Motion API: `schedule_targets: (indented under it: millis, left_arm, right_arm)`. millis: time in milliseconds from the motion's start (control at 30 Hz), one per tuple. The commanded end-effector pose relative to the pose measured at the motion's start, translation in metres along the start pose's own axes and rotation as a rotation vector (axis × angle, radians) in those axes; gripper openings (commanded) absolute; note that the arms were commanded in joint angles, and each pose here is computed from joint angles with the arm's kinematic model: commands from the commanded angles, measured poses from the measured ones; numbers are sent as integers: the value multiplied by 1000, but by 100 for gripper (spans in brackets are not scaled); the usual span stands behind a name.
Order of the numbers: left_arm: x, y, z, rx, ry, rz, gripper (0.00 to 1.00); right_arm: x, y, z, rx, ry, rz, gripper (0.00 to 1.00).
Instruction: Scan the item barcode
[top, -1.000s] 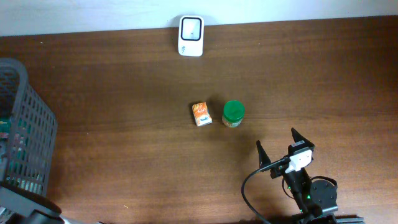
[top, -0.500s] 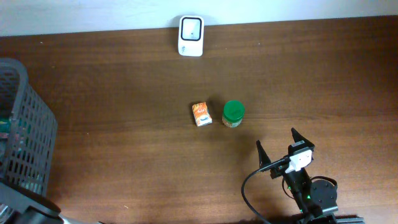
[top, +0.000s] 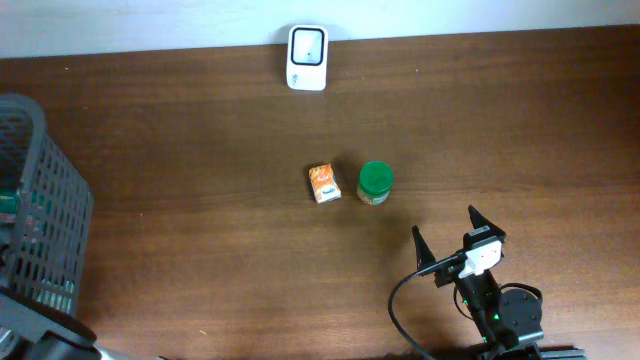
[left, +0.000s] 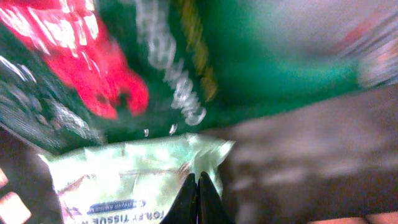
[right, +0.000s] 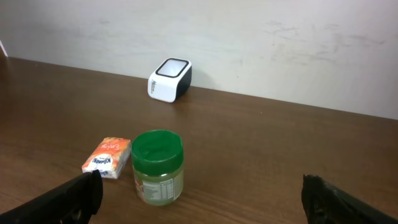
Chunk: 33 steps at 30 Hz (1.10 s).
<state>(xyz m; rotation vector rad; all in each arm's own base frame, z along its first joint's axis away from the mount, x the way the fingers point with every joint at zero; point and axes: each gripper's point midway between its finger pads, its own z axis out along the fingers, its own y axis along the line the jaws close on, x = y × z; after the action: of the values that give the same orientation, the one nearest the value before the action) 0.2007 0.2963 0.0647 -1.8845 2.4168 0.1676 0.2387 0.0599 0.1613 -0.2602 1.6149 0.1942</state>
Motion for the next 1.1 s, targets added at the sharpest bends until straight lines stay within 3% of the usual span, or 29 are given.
schedule_targets:
  millis: [0,100,133,167,200,267,467,633,733,767,900,1067]
  left_arm:
    - [-53,-21,-66,86,-149,-13,0]
    - [-67,-32,-113,161,-194,-12,0]
    - [-64,-32,-113,165,-181,-11,6]
    - [-59,-31,-110,160,-159,-10,18]
    - [-49,-29,-97,144,-109,-7,54]
    - [-27,-26,-66,117,3,-2,70]
    - [14,-20,4,56,208,2,73]
    - [35,-8,35,-14,311,7,75]
    - [44,7,48,-98,328,21,74]
    - [45,9,50,-108,330,23,69]
    - [43,8,51,-103,317,22,1]
    - [30,5,39,-93,294,19,0]
  right_arm:
    - [3,1,0,-6,5,-2,99]
    - [3,1,0,-6,5,-2,98]
    - [3,1,0,-6,5,-2,99]
    - [3,1,0,-6,5,-2,98]
    - [3,1,0,-6,5,-2,98]
    - [3,1,0,-6,5,-2,98]
    - [3,1,0,-6,5,-2,98]
    - [3,1,0,-6,5,-2,98]
    - [3,1,0,-6,5,-2,98]
    - [3,1,0,-6,5,-2,98]
    - [3,1,0,-6,5,-2,98]
    - [3,1,0,-6,5,-2,98]
